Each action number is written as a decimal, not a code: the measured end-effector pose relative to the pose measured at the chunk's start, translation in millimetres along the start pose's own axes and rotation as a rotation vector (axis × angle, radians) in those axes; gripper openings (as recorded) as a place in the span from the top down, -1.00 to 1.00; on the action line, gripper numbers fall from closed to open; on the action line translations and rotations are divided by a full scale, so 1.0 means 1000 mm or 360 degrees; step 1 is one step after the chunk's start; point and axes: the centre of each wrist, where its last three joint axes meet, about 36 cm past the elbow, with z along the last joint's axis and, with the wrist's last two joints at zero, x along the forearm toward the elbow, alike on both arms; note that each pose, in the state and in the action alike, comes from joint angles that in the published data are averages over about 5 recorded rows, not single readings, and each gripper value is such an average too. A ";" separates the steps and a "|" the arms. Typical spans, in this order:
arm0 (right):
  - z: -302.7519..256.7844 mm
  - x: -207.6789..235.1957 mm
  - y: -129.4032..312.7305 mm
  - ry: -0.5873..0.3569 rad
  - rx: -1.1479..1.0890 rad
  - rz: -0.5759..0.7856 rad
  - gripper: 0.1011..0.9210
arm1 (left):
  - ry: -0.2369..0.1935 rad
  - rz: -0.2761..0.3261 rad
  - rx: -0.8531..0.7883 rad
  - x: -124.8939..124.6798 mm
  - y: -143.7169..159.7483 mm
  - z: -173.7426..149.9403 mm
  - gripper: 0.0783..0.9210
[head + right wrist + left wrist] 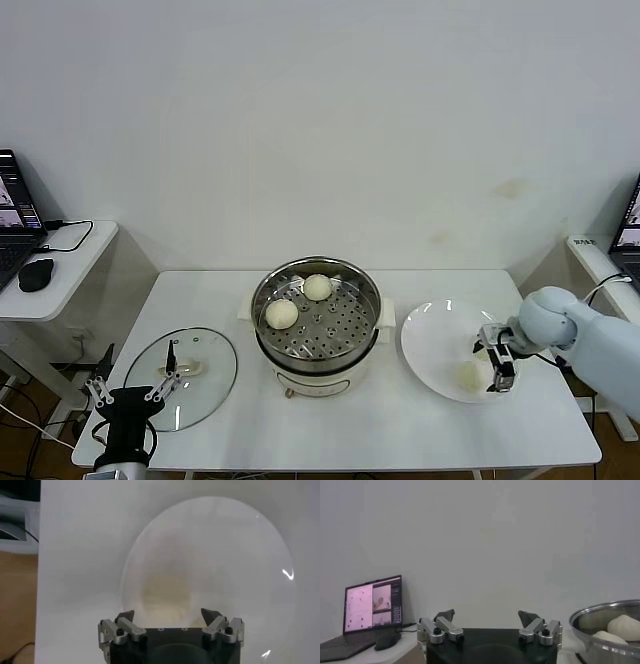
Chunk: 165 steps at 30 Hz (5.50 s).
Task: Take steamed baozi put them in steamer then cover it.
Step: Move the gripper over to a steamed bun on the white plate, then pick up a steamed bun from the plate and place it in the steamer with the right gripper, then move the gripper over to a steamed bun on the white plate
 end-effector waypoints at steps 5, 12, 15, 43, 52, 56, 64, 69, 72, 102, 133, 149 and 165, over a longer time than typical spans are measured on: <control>-0.003 -0.010 0.000 -0.0006 -0.0005 -0.0006 -0.74 | -0.0001 -0.0001 0.0002 -0.001 0.000 0.000 -0.77; -0.005 -0.020 0.000 -0.0012 -0.0015 -0.0006 -0.58 | 0.0000 0.0000 0.0004 -0.001 -0.001 0.001 -0.77; -0.006 -0.022 -0.001 -0.0014 -0.0020 -0.0007 -0.49 | 0.0001 -0.0001 0.0006 -0.001 -0.002 0.001 -0.77; -0.011 0.096 -0.052 -0.0090 -0.0035 0.0184 -0.20 | -0.0038 0.0010 0.0026 -0.003 0.000 -0.005 -0.77; -0.066 0.184 -0.091 -0.0214 0.0127 0.0368 -0.20 | -0.0064 0.0008 0.0036 -0.004 0.000 -0.010 -0.77; -0.108 0.208 -0.100 -0.0284 0.0262 0.0406 -0.20 | -0.0069 -0.0006 0.0038 -0.006 0.001 -0.011 -0.77; -0.190 0.210 -0.109 -0.0390 0.0562 0.0364 -0.20 | -0.0098 -0.0040 0.0045 -0.010 0.004 -0.015 -0.77; -0.236 0.189 -0.110 -0.0415 0.0793 0.0293 -0.20 | -0.0100 -0.0063 0.0049 -0.011 0.007 -0.016 -0.77; -0.259 0.173 -0.108 -0.0413 0.0948 0.0254 -0.20 | -0.0098 -0.0079 0.0049 -0.010 0.010 -0.015 -0.77; -0.339 0.089 -0.083 -0.0306 0.2035 0.0148 -0.24 | -0.0101 -0.0121 0.0065 -0.011 0.009 -0.016 -0.77; -0.183 0.199 -0.096 -0.0196 0.1057 0.0381 -0.76 | -0.0141 -0.0044 0.0064 -0.022 0.010 -0.018 -0.77; -0.011 0.125 -0.048 -0.0087 0.0265 0.0274 -0.76 | -0.0132 0.0002 0.0033 -0.024 0.009 -0.013 -0.77; 0.056 0.040 -0.038 0.0092 0.0034 0.0179 -0.76 | -0.0106 -0.0021 0.0013 -0.016 0.011 -0.012 -0.77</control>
